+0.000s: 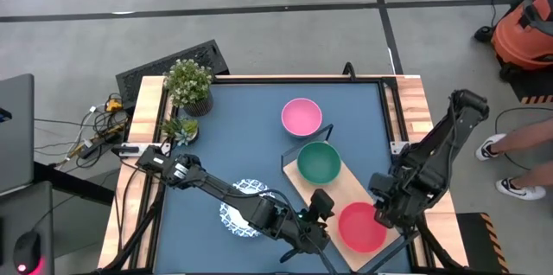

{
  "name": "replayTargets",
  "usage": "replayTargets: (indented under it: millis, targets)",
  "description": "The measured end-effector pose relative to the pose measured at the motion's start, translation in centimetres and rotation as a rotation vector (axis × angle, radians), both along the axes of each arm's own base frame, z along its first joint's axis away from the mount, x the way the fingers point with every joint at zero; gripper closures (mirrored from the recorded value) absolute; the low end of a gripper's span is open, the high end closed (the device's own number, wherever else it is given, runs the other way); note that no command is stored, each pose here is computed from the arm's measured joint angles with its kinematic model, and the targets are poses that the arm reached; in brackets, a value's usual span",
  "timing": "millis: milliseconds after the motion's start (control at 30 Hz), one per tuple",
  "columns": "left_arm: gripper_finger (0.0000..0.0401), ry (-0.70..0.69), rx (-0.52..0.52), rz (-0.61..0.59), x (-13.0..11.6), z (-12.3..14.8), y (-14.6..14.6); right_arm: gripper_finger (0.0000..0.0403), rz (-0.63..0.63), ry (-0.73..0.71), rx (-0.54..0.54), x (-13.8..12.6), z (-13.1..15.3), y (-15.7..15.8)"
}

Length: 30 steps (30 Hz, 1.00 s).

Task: Place and stack bowls onto a shelf
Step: Stack the orange bowl on top of the green bowl on the shelf

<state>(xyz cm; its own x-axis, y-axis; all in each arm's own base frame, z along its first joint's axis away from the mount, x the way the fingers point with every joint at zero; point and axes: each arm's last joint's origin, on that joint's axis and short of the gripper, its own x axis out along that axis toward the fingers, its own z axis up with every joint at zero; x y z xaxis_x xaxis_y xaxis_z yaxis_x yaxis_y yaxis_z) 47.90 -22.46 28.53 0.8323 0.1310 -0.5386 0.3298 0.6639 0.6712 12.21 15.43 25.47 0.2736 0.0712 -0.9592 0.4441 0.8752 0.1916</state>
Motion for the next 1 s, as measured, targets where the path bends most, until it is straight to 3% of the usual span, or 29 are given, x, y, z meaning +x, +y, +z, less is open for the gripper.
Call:
replayTargets:
  millis: [333,800,1000]
  targets:
    - [0.0214,-0.005,-0.015,0.012,0.1,0.0,0.2,0.0204,0.013,0.019,0.007,0.2,-1.0,0.3]
    - [0.0214,-0.019,-0.037,0.06,0.3,0.1,0.6,0.0204,-0.013,-0.119,0.203,-0.2,1.4,-0.2]
    - [0.0214,-0.021,-0.048,0.067,0.3,0.1,0.6,0.0204,0.005,-0.07,0.121,0.6,-0.2,0.8]
